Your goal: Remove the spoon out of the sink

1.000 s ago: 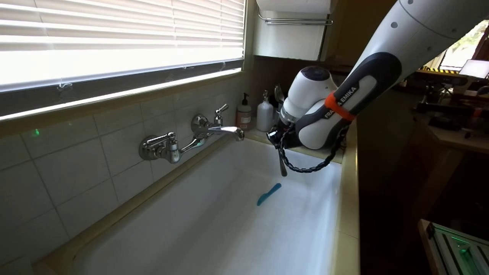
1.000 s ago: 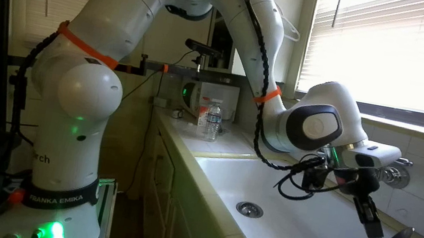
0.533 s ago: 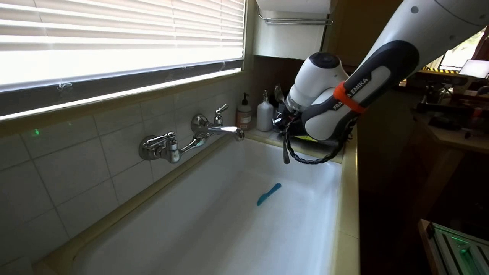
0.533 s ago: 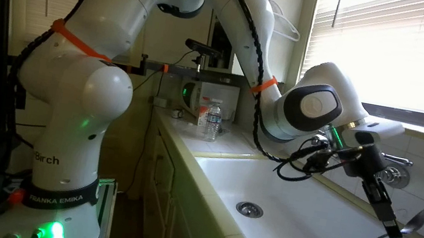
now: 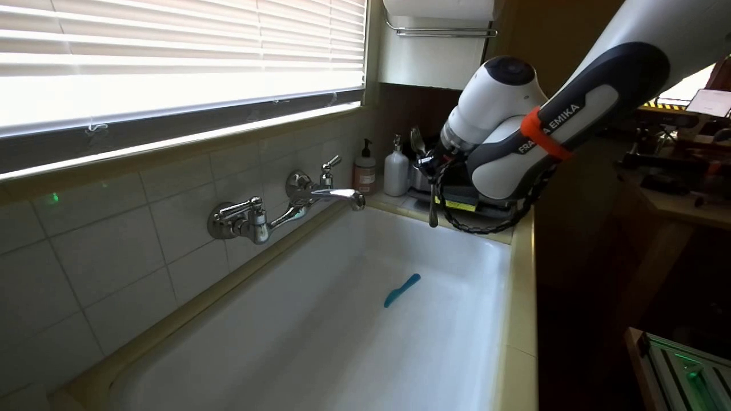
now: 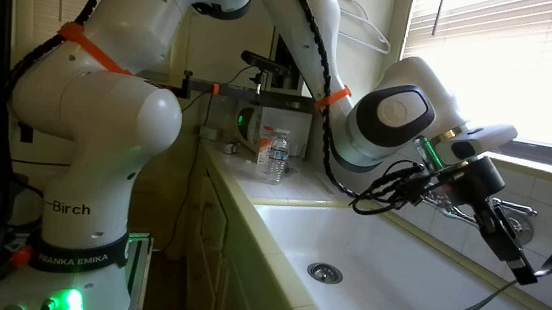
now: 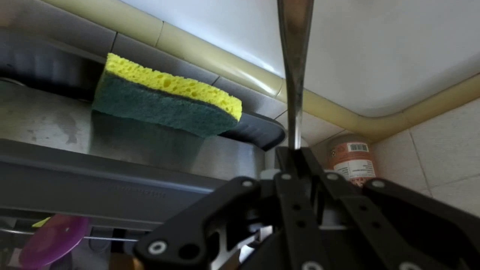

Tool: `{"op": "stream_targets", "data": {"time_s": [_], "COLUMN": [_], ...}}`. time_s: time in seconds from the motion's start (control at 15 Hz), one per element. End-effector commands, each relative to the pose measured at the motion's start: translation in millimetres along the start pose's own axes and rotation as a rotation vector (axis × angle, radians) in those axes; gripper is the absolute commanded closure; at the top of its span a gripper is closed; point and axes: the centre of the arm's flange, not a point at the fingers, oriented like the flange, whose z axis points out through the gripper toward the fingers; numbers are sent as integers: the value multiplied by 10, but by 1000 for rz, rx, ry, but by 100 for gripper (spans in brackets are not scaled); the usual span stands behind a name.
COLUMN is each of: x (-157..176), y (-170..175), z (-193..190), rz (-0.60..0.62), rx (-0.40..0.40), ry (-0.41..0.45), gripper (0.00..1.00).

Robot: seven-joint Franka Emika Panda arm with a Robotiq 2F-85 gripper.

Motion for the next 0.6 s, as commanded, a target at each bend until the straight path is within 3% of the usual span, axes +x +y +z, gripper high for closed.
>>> {"op": "stream_targets", "data": {"time_s": [0.0, 0.13, 0.2, 0.27, 0.53], "x": [-71, -27, 69, 82, 67], "y": [256, 386, 226, 259, 228], "z": [-238, -296, -117, -126, -126], "rz": [83, 125, 77, 81, 76], "rx": [4, 6, 4, 3, 6], "ry": [52, 70, 41, 44, 43], "gripper": [98, 98, 98, 91, 91]}}
